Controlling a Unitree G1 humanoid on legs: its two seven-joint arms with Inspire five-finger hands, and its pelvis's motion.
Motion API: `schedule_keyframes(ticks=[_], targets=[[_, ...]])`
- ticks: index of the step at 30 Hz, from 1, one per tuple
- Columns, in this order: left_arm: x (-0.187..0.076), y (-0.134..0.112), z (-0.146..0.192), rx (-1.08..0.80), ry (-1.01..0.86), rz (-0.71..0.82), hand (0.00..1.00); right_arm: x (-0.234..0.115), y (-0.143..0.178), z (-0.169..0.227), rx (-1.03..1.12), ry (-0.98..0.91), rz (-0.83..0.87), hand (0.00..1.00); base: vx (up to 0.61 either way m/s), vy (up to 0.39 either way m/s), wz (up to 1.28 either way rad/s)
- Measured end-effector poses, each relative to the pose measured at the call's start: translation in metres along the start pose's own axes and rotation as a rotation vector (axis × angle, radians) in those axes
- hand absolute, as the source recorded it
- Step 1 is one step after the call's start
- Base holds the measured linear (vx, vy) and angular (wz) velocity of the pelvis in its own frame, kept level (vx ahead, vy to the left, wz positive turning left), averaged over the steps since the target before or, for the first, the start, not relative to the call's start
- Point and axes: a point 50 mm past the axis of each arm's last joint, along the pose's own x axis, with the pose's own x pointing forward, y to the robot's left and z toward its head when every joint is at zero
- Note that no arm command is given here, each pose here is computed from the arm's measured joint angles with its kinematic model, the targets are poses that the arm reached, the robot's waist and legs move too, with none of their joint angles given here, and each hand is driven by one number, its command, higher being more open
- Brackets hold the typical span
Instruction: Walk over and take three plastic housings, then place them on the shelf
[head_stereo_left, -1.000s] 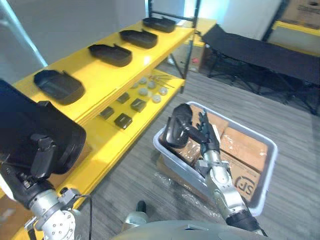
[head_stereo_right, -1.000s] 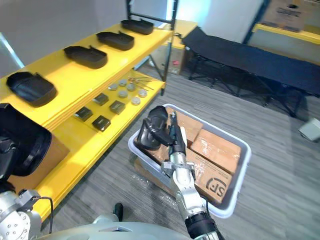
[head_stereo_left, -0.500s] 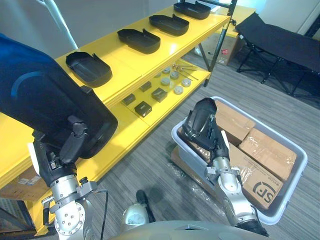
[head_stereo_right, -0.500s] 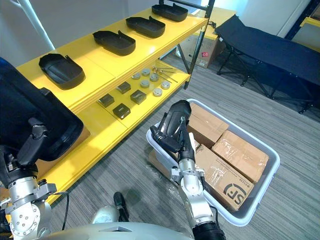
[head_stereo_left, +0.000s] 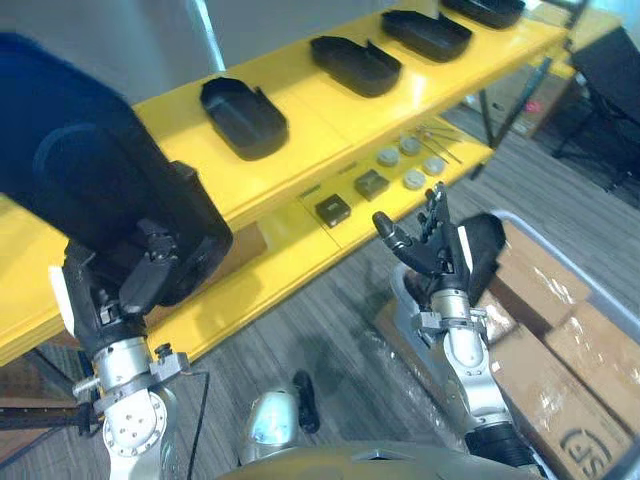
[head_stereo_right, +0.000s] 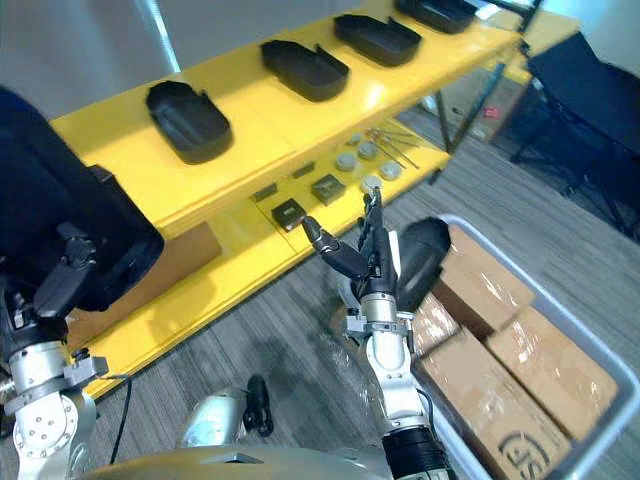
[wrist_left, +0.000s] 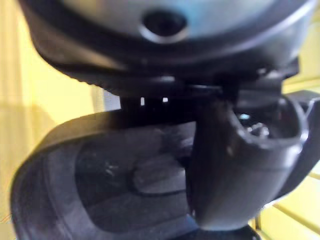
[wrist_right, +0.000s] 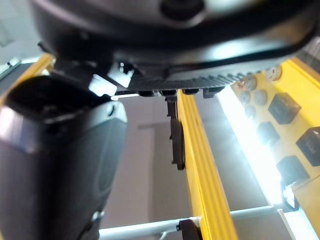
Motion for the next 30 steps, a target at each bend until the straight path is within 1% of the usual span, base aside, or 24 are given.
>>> schedule_keyframes(ticks=[1,3,5,7,9,11,15,18,21,25,30], targets=[[0.007,-0.001,0.002,-0.002,-0.029,0.002,0.0,0.006,0.0,0.006,-0.011,-0.032,0.021,1.0,0.27,0.018,0.64],[0.011,0.001,0.003,-0.005,-0.042,0.022,0.0,0.017,0.0,0.017,-0.037,-0.085,0.056,1.0,0.3,0.067,0.5],[0.015,-0.004,0.004,-0.024,-0.057,0.015,0.0,0.019,-0.006,0.029,-0.048,-0.145,0.045,1.0,0.26,0.044,0.83],[0.02,-0.014,0.004,-0.059,-0.07,0.005,0.0,0.022,-0.018,0.049,-0.064,-0.24,0.008,1.0,0.26,-0.022,1.47],[0.018,-0.019,-0.006,-0.061,-0.028,-0.004,0.0,0.023,-0.028,0.06,-0.081,-0.29,-0.023,1.0,0.37,-0.157,1.34],[0.018,-0.02,-0.008,-0.059,-0.019,-0.008,0.0,0.023,-0.033,0.063,-0.095,-0.31,-0.038,1.0,0.35,-0.248,1.06],[0.012,-0.028,-0.017,-0.088,0.049,-0.025,0.0,0.03,-0.048,0.078,-0.159,-0.376,-0.052,1.0,0.27,-0.214,0.7],[0.012,-0.031,-0.015,-0.09,0.04,-0.06,0.0,0.032,-0.053,0.089,-0.147,-0.417,-0.01,1.0,0.15,-0.105,0.32],[0.012,-0.032,-0.015,-0.09,0.039,-0.059,0.0,0.03,-0.046,0.103,-0.098,-0.478,0.07,1.0,0.09,-0.013,-0.04],[0.01,-0.03,-0.015,-0.085,0.046,-0.054,0.0,0.023,-0.045,0.105,-0.003,-0.49,0.122,1.0,0.02,0.019,0.05],[0.009,-0.033,-0.011,-0.097,0.035,-0.077,0.0,0.01,-0.06,0.093,0.024,-0.438,0.063,1.0,-0.04,0.055,0.52]])
